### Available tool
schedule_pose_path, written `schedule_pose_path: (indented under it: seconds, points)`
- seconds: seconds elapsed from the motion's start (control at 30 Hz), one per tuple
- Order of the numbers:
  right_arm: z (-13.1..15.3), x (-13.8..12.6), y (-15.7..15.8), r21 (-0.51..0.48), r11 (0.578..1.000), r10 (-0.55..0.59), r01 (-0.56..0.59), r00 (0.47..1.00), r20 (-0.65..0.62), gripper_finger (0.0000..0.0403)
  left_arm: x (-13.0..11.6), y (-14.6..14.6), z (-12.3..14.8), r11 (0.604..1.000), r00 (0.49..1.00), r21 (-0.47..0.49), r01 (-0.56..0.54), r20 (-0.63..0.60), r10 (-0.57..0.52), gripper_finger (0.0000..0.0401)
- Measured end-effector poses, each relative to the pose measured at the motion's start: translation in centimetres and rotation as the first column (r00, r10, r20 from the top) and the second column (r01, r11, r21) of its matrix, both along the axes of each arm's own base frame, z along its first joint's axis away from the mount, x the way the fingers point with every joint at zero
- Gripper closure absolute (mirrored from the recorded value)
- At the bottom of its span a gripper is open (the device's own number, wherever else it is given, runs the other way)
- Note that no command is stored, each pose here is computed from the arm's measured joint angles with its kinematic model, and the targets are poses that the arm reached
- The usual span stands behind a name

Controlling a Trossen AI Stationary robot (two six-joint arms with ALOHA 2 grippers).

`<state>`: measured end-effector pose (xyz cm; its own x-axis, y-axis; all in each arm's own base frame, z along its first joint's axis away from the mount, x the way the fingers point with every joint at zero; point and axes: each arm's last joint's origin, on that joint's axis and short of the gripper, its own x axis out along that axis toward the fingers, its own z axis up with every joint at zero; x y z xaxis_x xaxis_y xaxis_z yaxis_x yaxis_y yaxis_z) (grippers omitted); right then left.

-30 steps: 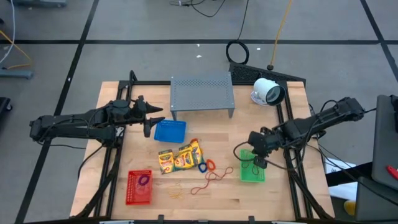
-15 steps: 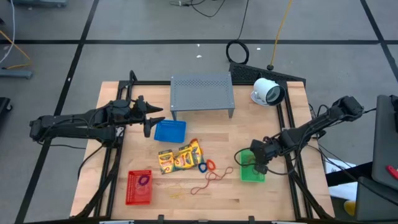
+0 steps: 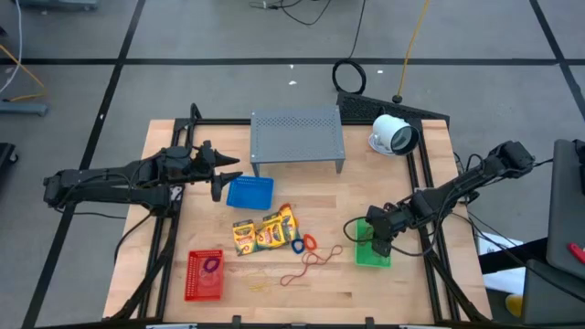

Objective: Pick & Place Office Desk Supplies
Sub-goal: Put the red rubber band into the green bin

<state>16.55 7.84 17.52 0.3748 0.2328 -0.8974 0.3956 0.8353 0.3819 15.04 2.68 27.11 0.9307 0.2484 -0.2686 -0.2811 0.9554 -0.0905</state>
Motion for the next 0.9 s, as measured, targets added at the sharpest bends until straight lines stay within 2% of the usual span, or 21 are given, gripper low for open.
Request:
schedule_pose_path:
  seconds: [0.23,0.3,0.37,0.53,0.73,0.8,0.9]
  points:
    - [1.5,0.1,-0.1,-0.003,1.0,0.007,-0.006,0.987,0.161,0.0251,0.0,0.0,0.0,1.0,1.0,0.0,0.0,0.0,0.0,0.0187]
    - [2.3,0.2,-0.2,-0.009,1.0,0.012,-0.01,0.968,0.249,0.0257,0.0,0.0,0.0,1.0,1.0,0.0,0.0,0.0,0.0,0.0187]
    - [3.6,0.4,-0.2,-0.007,1.0,0.027,-0.026,0.927,0.373,0.0263,0.0,0.0,0.0,1.0,1.0,0.001,0.0,0.0,0.0,0.0187]
    - [6.6,0.7,-0.2,-0.063,0.995,0.102,-0.081,0.751,0.653,0.0274,0.0,0.0,0.0,1.0,1.0,0.006,0.004,-0.001,-0.004,0.0187]
    - [7.9,2.2,0.2,-0.265,0.955,0.292,-0.13,0.552,0.781,0.0275,0.0,-0.1,0.0,0.999,1.0,0.025,0.028,-0.007,-0.028,0.0187]
    - [8.5,3.0,0.3,-0.312,0.944,0.325,-0.106,0.454,0.83,0.0275,0.0,-0.1,0.0,0.999,1.0,0.025,0.028,-0.006,-0.028,0.0187]
    - [9.9,4.1,0.4,-0.334,0.942,0.33,-0.032,0.276,0.903,0.0275,0.0,-0.1,0.0,0.999,1.0,0.024,0.027,-0.006,-0.027,0.0187]
